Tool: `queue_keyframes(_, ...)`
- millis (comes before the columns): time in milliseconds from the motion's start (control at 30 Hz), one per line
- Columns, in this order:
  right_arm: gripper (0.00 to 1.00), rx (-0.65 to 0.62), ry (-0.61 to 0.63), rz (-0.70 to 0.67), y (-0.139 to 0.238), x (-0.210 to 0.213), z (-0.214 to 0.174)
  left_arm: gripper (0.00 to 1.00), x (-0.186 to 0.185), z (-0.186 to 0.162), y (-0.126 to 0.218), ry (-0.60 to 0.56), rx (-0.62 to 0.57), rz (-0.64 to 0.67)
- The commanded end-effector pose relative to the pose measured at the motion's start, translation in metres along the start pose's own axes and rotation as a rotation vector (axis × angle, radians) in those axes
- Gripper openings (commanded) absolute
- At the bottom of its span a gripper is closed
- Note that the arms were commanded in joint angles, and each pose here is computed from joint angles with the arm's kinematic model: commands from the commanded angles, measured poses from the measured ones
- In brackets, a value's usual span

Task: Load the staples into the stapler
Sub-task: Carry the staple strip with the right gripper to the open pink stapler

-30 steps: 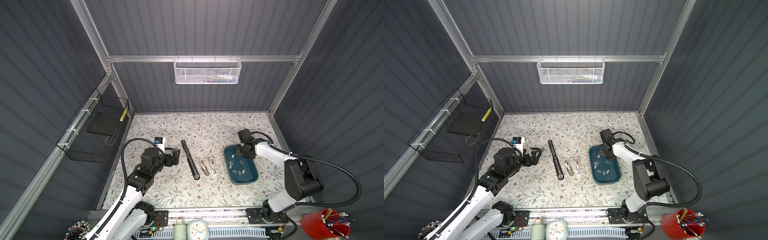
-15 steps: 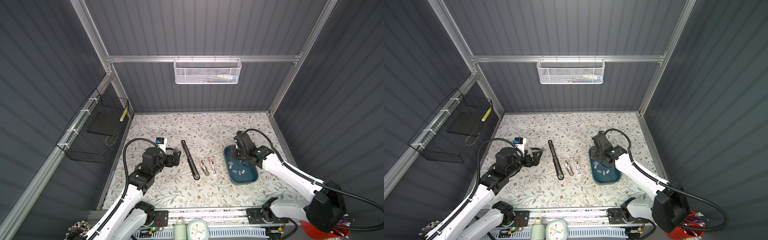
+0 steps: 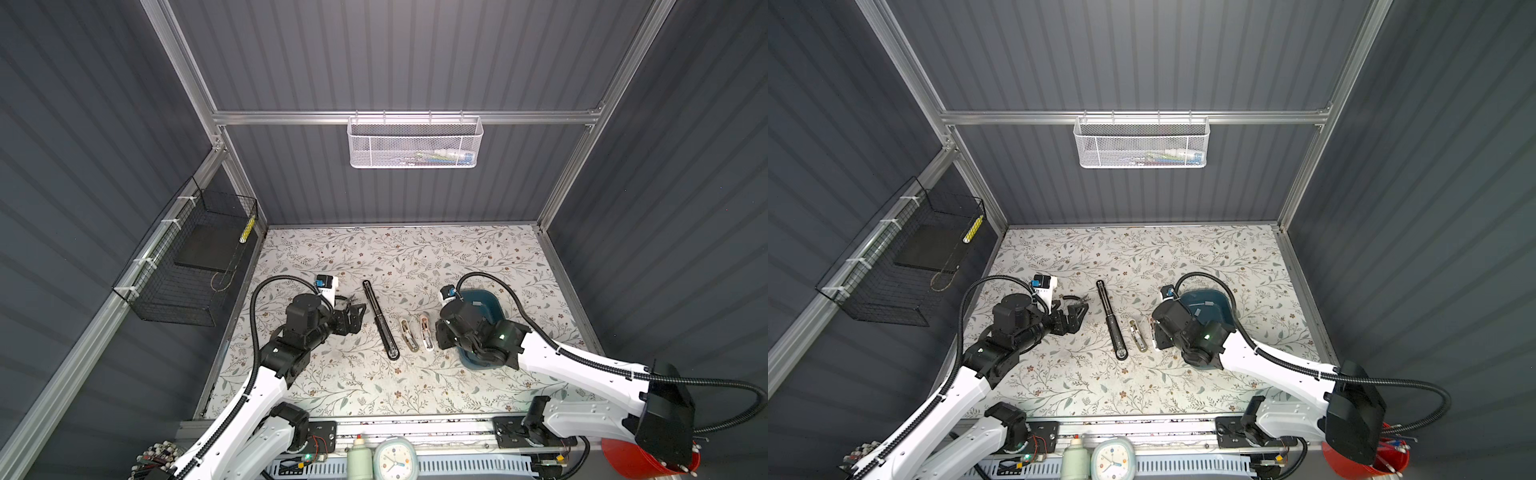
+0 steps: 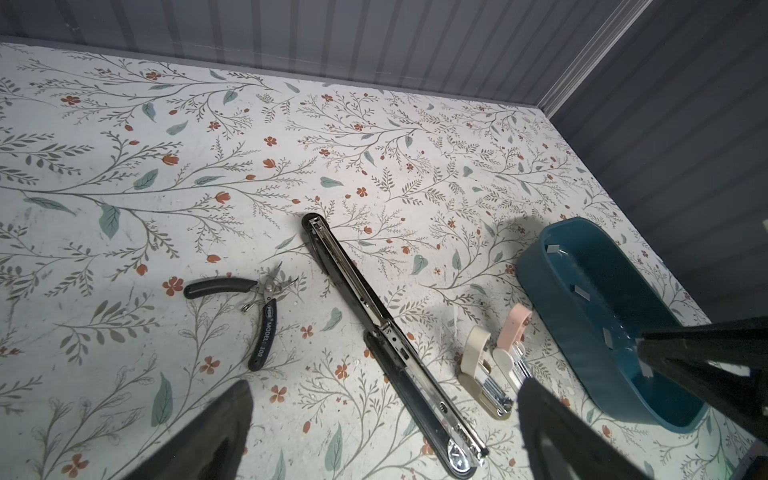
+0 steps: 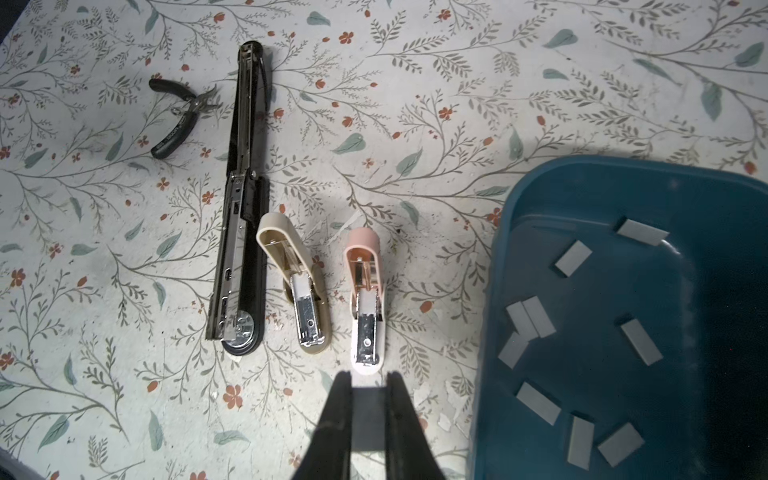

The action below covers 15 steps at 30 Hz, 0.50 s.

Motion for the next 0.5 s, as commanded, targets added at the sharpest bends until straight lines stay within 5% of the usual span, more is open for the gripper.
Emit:
queue_keyframes(0, 0.10, -0.044, 0.034, -0.013, -0.005, 0.010, -0.003, 0.99, -0.005, 0.004, 0.006, -0.025, -0.021, -0.036)
queue_keyframes(467, 0.09, -0.054, 0.057, 0.023, -0.027, 0.025, -0.020, 0.99, -0.008, 0.001, 0.004, -0.028, 0.008, -0.091)
Point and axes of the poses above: each gripper's point midway between its finger pads, its own y axis back along the fingers, its own x axis along the line the jaws close on, z = x × y, the point moved 10 cm from there along y, back along the fingers, and after that the axes turned 12 degrees about y, right-handed, at the moved point
